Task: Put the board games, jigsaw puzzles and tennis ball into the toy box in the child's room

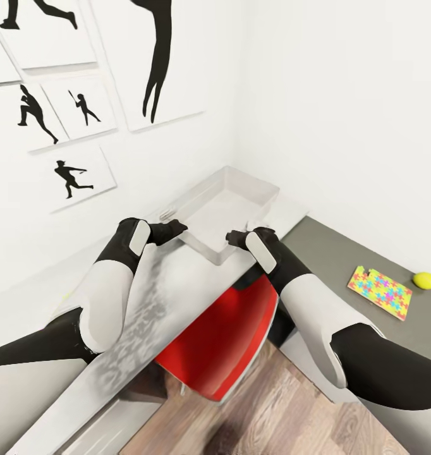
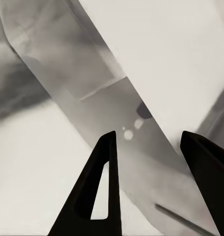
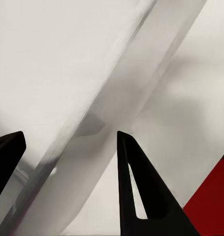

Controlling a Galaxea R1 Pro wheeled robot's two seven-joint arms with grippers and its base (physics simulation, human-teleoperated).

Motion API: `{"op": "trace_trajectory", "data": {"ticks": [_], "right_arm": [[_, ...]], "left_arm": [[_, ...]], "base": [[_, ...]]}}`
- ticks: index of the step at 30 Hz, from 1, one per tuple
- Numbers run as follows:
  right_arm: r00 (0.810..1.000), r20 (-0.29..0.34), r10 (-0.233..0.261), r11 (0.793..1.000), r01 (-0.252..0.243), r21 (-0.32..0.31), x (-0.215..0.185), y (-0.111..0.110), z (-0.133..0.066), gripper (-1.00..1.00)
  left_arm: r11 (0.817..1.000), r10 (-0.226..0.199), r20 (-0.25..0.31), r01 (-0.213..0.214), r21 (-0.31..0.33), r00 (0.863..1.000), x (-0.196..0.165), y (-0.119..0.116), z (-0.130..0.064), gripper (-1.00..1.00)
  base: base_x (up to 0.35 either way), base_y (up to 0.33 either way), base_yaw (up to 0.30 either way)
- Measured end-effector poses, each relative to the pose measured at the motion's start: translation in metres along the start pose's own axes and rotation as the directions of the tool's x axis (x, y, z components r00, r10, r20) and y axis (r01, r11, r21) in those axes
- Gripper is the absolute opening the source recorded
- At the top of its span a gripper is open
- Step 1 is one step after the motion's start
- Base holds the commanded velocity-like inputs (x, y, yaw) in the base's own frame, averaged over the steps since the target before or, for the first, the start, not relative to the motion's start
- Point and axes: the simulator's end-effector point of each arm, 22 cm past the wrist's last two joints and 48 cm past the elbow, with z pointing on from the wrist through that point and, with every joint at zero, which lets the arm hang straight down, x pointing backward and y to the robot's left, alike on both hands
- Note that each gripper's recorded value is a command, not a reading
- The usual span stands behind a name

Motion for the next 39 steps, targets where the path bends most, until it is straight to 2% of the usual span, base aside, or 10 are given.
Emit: {"op": "trace_trajectory", "data": {"ticks": [19,39], "right_arm": [[1.0,0.0,0.0,1.0,0.0,0.0,0.0001,-0.0001,0.0004,-1.0],[1.0,0.0,0.0,1.0,0.0,0.0,0.0,0.0,0.0,-1.0]], "left_arm": [[1.0,0.0,0.0,0.0,0.0,1.0,0.0,0.0002,0.0003,-1.0],[1.0,0.0,0.0,0.0,0.0,1.0,0.0,0.0001,0.0,-1.0]], "base": [[-0.142,0.155,0.0],[-0.091,0.086,0.0]]}}
